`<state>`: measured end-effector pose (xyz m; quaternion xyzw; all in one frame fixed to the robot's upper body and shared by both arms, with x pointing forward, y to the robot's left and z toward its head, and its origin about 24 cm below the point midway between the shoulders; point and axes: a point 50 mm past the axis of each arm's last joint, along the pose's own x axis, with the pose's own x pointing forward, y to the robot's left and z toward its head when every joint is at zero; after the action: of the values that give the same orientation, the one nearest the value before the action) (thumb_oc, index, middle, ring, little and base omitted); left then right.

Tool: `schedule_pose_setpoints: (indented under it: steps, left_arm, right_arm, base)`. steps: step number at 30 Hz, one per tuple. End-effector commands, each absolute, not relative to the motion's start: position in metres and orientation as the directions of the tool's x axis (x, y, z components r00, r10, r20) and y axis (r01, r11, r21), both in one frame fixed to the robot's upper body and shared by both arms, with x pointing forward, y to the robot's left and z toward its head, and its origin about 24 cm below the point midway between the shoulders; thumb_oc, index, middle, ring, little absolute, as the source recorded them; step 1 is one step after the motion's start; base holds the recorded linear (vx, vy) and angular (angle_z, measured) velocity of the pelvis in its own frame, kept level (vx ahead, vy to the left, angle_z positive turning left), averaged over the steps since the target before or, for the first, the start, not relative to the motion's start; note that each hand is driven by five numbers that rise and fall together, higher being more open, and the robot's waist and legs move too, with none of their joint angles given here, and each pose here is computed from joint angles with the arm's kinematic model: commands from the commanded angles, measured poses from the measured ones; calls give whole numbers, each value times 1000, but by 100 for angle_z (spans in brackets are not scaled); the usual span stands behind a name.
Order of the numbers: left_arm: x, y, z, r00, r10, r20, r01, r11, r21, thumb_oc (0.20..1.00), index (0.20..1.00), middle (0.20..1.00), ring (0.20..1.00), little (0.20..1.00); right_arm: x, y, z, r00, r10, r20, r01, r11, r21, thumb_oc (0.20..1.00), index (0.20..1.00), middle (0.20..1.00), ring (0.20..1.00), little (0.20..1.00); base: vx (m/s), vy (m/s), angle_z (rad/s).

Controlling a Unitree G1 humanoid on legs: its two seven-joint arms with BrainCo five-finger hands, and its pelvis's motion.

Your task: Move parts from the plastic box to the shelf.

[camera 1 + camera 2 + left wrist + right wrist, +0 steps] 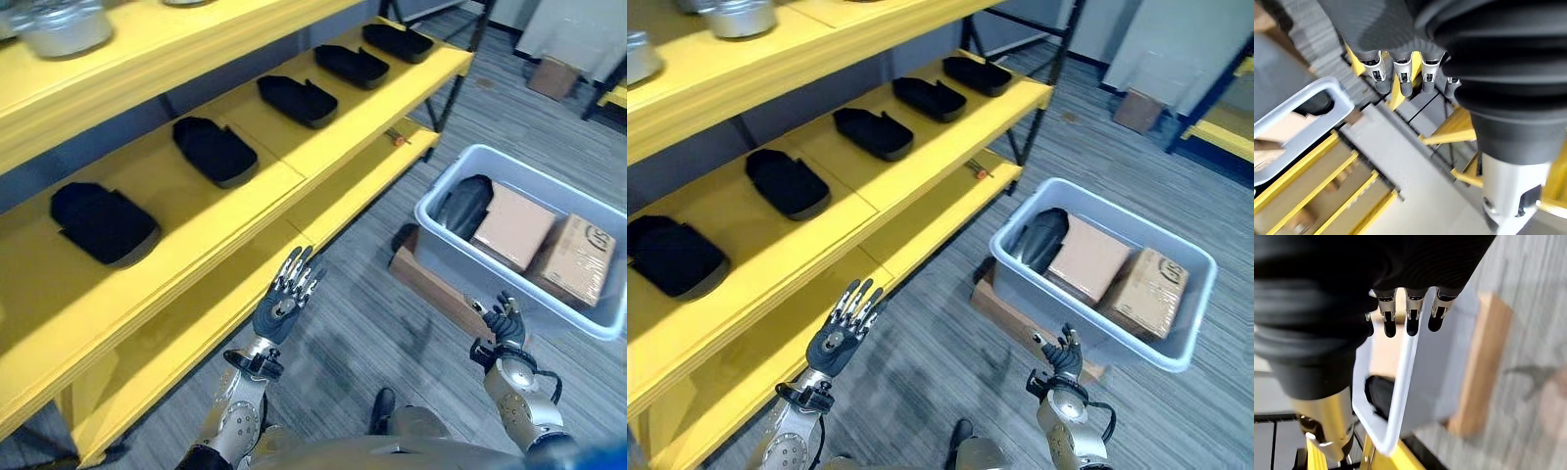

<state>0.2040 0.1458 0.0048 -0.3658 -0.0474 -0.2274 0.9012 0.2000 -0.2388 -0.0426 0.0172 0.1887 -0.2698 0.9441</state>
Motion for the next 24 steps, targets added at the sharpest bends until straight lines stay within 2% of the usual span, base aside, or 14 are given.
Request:
schedule_pose_setpoints:
  steps: [1,5,11,19,24]
  left_arm:
    - [206,133,31,819,-442,366,574,604,-554,1000,1000,1000,1000,1000]
    - [215,125,40,808,-441,390,589,598,-544,1000,1000,1000,1000,1000]
    - [226,121,41,843,-380,382,538,622,-569,1000,1000,1000,1000,1000]
    - [216,132,28,848,-422,321,530,650,-545,1000,1000,1000,1000,1000]
    - [217,138,22,871,-400,286,492,692,-529,1000,1000,1000,1000,1000]
  right_arm:
    - [221,-242,-13,837,-520,-169,522,852,-35,1000,1000,1000,1000,1000]
    - [228,-242,2,881,-469,-59,463,882,-94,1000,1000,1000,1000,1000]
    - [232,-235,9,947,-321,5,318,936,-148,1000,1000,1000,1000,1000]
    - [221,-229,9,961,-277,16,277,952,-129,1000,1000,1000,1000,1000]
    - [230,-219,12,977,-211,13,211,971,-109,1000,1000,1000,1000,1000]
  base:
    - [123,-279,-51]
    - [98,-228,-60]
    - [117,-141,-75]
    - [101,127,-56]
    - [201,262,-68]
